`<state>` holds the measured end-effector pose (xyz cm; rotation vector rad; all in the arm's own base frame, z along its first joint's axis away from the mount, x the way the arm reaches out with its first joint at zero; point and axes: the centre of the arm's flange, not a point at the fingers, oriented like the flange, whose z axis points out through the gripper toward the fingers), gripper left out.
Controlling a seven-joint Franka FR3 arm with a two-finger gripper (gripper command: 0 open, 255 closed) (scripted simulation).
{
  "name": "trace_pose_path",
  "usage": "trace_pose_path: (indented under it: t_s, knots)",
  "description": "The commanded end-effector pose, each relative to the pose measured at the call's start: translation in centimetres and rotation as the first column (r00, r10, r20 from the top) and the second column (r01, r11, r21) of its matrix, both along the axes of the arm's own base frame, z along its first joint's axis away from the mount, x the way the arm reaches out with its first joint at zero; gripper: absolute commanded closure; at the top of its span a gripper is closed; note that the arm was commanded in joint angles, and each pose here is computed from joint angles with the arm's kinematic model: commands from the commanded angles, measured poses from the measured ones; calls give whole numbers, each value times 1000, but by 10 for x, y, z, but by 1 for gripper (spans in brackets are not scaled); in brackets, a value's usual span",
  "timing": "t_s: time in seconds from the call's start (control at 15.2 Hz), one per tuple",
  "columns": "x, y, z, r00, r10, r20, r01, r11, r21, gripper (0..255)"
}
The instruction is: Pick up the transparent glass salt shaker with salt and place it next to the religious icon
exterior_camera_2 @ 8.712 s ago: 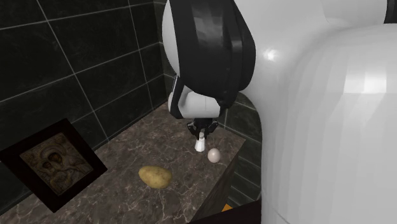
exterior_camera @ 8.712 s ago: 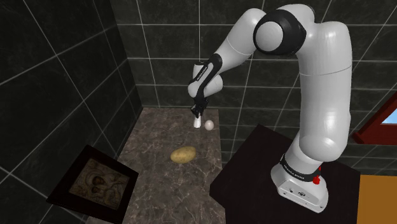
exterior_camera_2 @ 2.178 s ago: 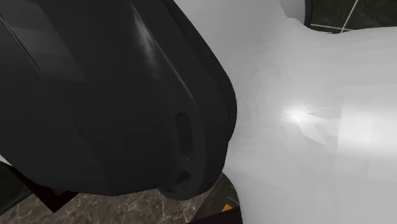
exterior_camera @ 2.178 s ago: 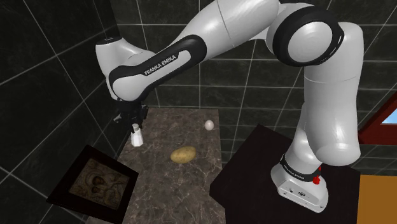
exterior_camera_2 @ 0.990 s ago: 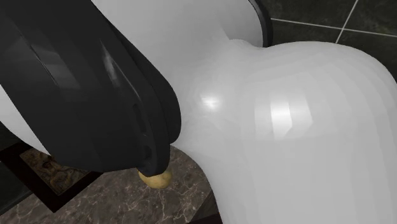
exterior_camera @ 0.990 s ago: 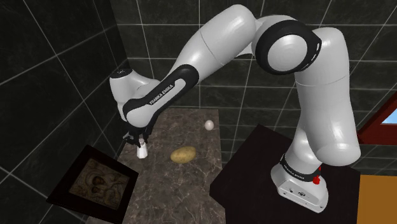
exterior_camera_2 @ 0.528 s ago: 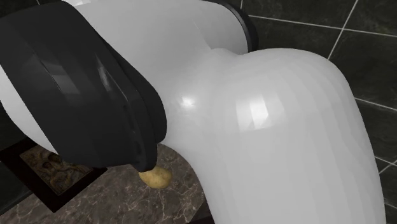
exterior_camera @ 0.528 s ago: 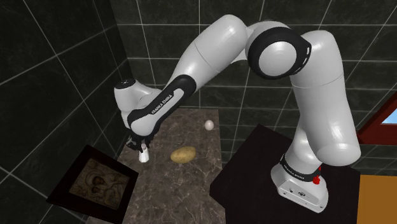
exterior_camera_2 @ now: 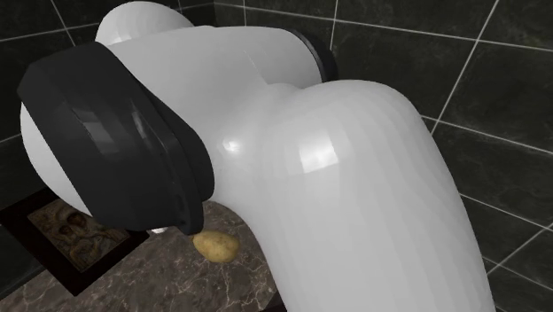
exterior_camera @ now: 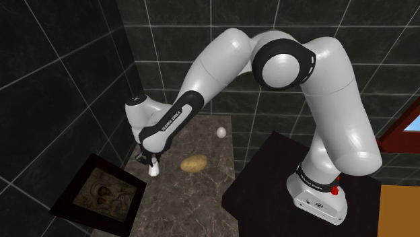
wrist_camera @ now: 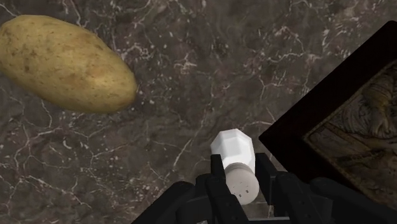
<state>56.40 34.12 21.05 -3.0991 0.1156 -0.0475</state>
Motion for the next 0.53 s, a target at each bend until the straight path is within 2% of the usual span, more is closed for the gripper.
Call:
trace_pose_path:
  t_s: [0.0,0.46]
  knots:
    - [0,0,-10,1000,0,0,0,1000,0,255]
    - [0,0,-43,1000,0,0,0,1000,0,255]
